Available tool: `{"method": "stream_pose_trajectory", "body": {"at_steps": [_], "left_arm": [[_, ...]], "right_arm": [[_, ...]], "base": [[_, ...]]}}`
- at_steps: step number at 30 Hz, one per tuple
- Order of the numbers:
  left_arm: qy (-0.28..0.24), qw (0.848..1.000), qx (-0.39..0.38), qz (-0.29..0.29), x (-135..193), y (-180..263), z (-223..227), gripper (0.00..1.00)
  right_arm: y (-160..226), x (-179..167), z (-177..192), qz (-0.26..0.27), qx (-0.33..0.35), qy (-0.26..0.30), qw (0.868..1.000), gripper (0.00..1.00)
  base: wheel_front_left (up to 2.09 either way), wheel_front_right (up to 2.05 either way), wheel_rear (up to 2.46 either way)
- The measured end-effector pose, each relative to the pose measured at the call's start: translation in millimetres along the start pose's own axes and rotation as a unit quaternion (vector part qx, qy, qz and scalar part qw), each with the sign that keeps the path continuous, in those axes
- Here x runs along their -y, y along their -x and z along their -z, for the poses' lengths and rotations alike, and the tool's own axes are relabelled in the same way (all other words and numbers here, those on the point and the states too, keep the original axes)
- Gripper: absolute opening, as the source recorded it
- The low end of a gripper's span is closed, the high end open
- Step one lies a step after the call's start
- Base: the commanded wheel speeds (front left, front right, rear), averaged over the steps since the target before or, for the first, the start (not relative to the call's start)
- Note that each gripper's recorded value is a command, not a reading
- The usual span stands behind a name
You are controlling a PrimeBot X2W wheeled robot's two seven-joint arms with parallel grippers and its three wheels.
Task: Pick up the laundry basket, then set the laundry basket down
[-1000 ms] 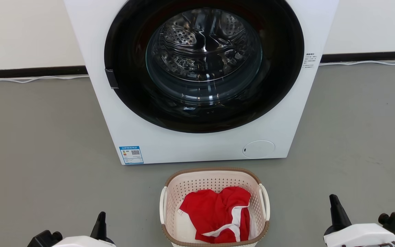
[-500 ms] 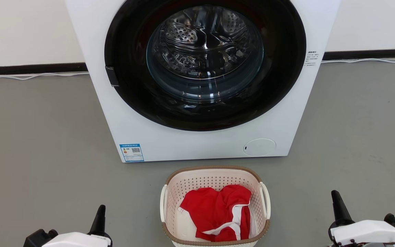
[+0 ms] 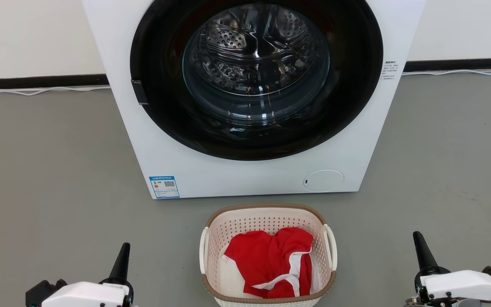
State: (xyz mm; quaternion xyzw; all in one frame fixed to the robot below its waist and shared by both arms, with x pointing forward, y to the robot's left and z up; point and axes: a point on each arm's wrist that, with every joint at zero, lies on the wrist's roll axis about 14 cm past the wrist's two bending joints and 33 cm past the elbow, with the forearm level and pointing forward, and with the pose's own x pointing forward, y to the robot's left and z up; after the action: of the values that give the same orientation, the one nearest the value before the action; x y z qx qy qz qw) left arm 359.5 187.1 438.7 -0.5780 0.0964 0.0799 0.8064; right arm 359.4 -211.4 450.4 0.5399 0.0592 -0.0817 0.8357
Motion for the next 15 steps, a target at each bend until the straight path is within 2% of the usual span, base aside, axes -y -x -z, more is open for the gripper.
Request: {"method": "stream_pose_trajectory", "body": {"at_steps": [15], "left_arm": [[0.075, 0.997, -0.002, 0.035, 17.3, -3.2, -5.2, 0.0]], "right_arm": [[-3.2, -9.8, -1.4, -0.017, -0.005, -0.097, 0.995, 0.0]], "base": [[0.0, 0.0, 0.0]]}}
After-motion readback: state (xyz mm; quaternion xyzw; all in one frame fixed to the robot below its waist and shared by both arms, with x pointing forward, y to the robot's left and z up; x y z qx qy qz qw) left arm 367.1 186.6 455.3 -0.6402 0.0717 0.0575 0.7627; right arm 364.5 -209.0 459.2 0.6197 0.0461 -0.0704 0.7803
